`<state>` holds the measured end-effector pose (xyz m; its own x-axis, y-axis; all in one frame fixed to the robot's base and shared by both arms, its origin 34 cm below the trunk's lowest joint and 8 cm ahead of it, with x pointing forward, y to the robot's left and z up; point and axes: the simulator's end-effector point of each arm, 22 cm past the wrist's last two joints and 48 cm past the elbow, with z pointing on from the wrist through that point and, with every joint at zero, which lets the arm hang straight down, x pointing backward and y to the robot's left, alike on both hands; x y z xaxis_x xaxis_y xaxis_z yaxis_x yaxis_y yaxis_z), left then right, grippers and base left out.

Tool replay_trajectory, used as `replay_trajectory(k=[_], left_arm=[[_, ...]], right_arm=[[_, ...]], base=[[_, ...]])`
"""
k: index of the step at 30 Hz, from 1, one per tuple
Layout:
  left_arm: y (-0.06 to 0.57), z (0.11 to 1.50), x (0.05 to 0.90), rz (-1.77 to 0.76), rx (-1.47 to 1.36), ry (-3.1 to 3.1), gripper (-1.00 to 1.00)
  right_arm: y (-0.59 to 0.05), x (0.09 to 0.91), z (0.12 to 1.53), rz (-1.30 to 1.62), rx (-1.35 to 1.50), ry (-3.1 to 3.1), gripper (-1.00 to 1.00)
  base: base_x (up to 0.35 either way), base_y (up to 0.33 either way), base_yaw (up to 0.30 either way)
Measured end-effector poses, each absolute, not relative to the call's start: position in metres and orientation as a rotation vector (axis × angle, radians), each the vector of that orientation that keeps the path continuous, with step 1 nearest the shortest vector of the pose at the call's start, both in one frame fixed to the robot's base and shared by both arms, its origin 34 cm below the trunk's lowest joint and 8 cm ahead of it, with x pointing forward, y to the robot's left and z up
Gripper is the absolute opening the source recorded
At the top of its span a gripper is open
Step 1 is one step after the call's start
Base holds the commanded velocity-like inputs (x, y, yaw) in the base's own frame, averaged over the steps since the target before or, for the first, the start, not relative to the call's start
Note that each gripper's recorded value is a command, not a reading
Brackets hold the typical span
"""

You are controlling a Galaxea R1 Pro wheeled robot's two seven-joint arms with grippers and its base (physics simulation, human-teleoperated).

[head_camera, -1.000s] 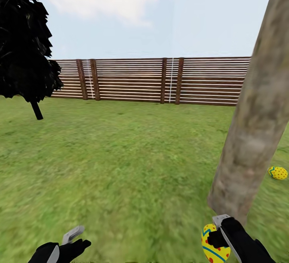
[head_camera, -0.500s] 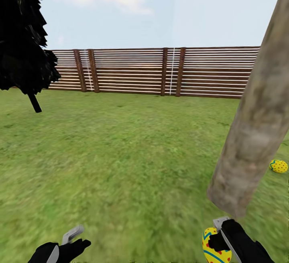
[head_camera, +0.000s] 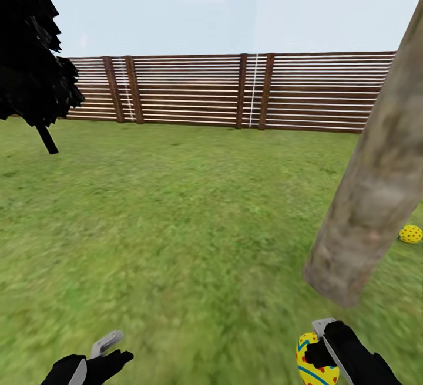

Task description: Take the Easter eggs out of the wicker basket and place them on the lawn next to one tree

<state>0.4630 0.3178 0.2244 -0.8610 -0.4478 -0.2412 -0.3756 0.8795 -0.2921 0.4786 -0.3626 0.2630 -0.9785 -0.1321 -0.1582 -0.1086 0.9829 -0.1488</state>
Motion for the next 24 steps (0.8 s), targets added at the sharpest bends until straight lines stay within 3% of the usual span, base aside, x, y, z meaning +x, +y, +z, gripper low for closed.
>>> replay_trajectory(k=[6,12,20,24], left_arm=[[0.318,0.214,0.456,-0.332,-0.624,2.771,1.0],[0.317,0.213,0.455,-0.339,-0.625,2.771,1.0],[0.319,0.213,0.455,-0.333,-0.629,2.773,1.0],[0.317,0.214,0.456,-0.338,-0.627,2.77,1.0]], right_arm=[[-0.363,0.472,0.253,-0.208,-0.185,2.985,-1.0],[-0.362,0.472,0.251,-0.207,-0.186,2.988,-1.0],[-0.362,0.471,0.251,-0.205,-0.186,2.99,-1.0],[-0.362,0.471,0.251,-0.205,-0.186,2.99,-1.0]], base=[[0.024,0.0,0.0],[0.289,0.0,0.0],[0.037,0.0,0.0],[0.276,0.0,0.0]])
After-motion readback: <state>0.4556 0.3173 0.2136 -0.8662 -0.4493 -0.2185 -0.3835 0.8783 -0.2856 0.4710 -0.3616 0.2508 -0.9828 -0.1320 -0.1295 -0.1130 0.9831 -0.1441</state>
